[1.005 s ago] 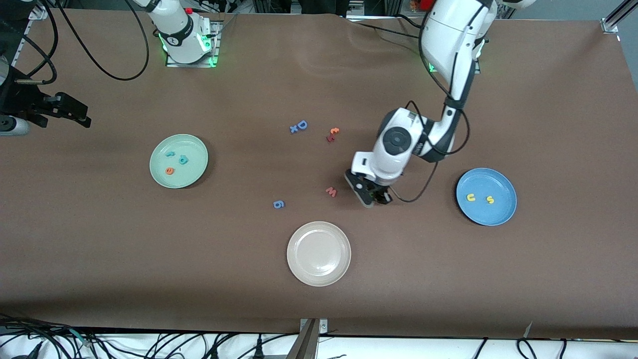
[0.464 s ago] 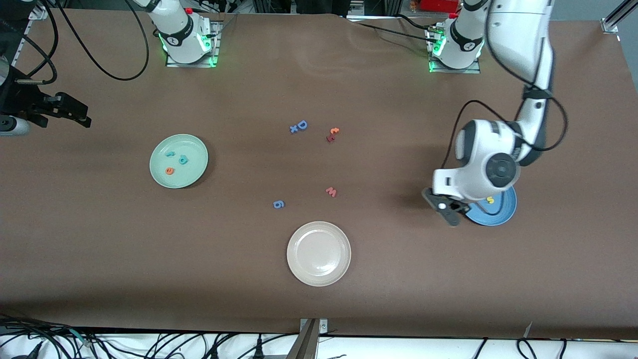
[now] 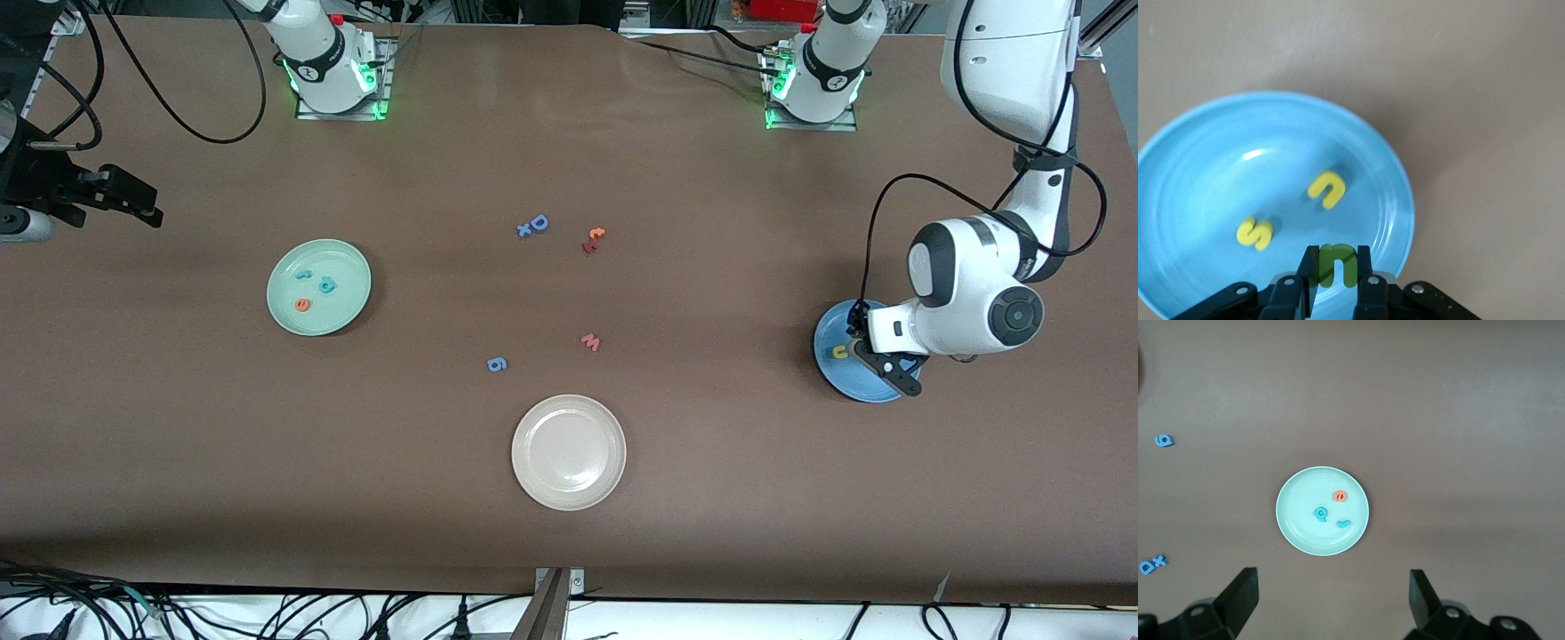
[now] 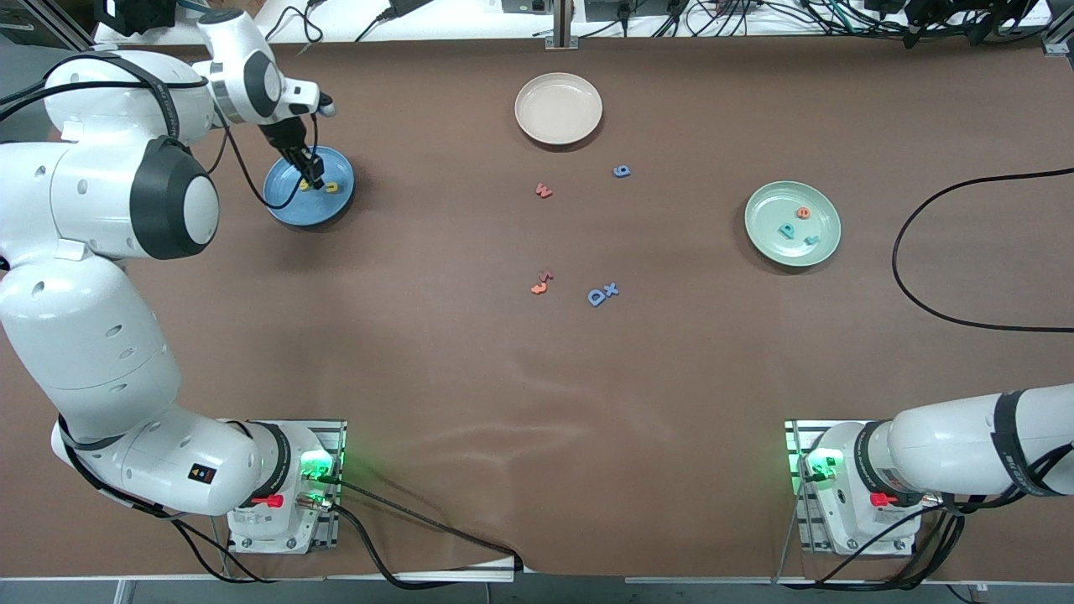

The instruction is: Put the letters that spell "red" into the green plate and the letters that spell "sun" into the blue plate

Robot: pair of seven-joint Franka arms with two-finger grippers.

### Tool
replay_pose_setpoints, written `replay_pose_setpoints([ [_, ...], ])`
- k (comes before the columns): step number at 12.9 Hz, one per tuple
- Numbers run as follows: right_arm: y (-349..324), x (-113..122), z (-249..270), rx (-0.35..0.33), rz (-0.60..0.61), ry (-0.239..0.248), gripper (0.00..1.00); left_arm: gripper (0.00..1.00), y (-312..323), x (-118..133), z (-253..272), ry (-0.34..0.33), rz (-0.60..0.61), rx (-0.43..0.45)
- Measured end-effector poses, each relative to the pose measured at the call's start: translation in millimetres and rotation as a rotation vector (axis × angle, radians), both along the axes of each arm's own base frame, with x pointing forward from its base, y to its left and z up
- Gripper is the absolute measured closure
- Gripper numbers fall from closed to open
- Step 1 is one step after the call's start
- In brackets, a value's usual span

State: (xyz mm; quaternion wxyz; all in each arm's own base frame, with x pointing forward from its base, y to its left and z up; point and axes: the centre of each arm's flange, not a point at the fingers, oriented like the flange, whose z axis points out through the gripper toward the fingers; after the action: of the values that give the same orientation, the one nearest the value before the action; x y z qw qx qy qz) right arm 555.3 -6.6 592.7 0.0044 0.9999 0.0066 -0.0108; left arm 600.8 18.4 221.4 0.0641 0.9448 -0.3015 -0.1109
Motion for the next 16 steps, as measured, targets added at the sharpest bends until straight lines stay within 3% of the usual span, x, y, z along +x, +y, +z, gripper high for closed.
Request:
replay_pose_setpoints([
  [2, 0.2, 0.0, 0.0, 0.000, 0.000, 0.000, 0.00, 0.73, 2.3, -3.7, -4.0, 0.011, 0.025, 0.005],
  [3, 0.3, 0.0, 0.0, 0.000, 0.001, 0.000, 0.00, 0.67, 1.3, -3.0, -3.5, 0.007, 0.027, 0.006],
  [7, 0.5, 0.0, 0.0, 0.000, 0.001, 0.000, 0.00, 0.24, 6.2, 19.1, 19.2, -0.132, 0.034, 0.025],
  [9, 0.6, 0.0, 0.0, 0.000, 0.001, 0.000, 0.00, 0.01, 4.3, 31.9, 60.7, -0.207, 0.038, 0.011],
  [12, 0.8, -0.1, 0.0, 0.000, 0.001, 0.000, 0.00, 0.00, -0.7, 26.5, 134.2, -0.237, 0.184, -0.026],
  [16, 0.9, -0.6, -0.3, 0.000, 0.002, 0.005, 0.00, 0.00, -19.1, -5.3, 220.1, -0.152, 0.382, -0.030],
])
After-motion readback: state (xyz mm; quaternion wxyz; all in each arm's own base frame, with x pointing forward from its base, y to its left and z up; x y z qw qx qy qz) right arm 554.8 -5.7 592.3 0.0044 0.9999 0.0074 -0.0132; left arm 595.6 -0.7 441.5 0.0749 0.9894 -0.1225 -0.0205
